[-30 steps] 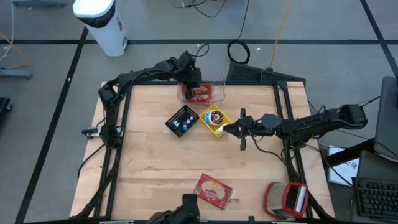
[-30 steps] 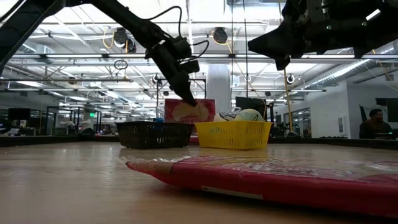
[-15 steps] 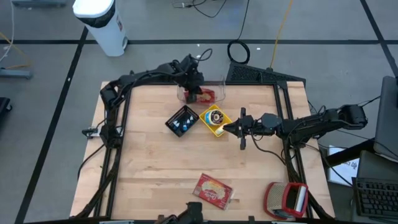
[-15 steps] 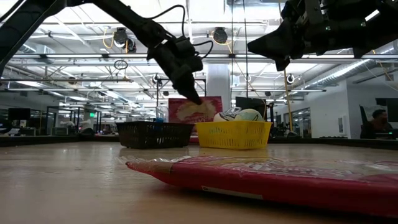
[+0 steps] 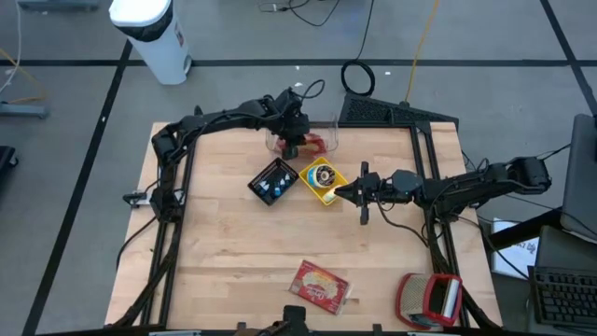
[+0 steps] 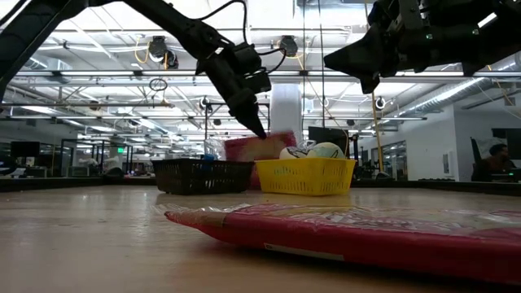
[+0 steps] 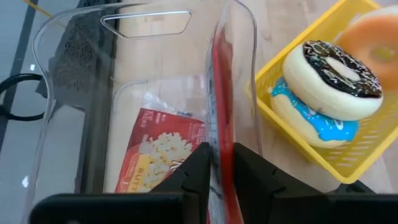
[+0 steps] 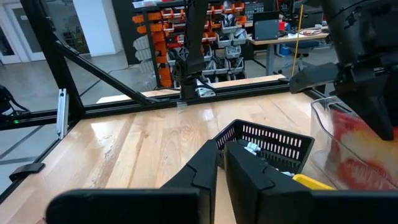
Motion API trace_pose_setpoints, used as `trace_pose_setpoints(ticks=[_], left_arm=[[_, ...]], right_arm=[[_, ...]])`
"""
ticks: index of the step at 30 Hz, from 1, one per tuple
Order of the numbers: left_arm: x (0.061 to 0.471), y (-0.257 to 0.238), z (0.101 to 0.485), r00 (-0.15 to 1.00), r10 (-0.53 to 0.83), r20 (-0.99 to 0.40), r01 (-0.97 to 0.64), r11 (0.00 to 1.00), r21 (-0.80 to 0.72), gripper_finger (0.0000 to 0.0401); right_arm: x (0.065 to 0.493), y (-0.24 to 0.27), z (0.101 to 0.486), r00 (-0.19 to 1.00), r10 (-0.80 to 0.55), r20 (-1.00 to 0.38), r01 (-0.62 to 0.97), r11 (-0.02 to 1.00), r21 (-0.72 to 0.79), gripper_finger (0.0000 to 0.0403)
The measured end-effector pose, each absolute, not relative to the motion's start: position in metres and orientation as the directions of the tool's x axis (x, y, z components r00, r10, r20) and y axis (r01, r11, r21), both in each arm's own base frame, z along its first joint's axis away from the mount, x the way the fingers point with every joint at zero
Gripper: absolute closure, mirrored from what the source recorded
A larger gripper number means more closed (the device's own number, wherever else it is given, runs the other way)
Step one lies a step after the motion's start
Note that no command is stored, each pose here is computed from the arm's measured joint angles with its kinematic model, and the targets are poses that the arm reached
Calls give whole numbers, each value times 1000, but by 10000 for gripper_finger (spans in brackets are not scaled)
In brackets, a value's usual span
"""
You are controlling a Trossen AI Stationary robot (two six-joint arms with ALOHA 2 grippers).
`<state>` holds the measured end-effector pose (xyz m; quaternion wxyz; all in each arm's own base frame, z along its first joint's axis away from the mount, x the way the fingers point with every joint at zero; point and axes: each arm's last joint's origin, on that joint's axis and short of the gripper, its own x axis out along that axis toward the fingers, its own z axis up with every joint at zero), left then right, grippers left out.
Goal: Pick & Place Food Item
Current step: Put the top red bag into the transparent bin, then put the red bag into the transparent bin
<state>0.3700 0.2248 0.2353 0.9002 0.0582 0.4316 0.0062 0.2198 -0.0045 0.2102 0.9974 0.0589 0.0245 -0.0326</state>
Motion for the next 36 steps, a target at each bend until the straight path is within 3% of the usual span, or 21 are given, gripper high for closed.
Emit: trace_pose_setpoints(ticks=[18, 21, 25, 31, 36], left_arm=[[368, 226, 246, 471, 423, -774, -149, 903, 403, 332], [366, 221, 260, 496, 443, -747, -164, 892, 421, 332], [358, 211, 287, 603, 366, -709, -160, 926, 342, 332], [331, 196, 336, 810, 92, -579, -37, 994, 107, 332], [306, 180, 338, 863, -132, -487, 101, 991, -91, 332]], right_arm=[[220, -4, 210, 997, -62, -53, 68, 991, 116, 385], [220, -4, 210, 997, -63, -53, 69, 991, 116, 385], [220, -4, 211, 997, -65, -50, 71, 991, 116, 385], [220, -5, 211, 997, -67, -42, 71, 992, 106, 385], [220, -4, 213, 998, -66, -22, 68, 989, 132, 385]])
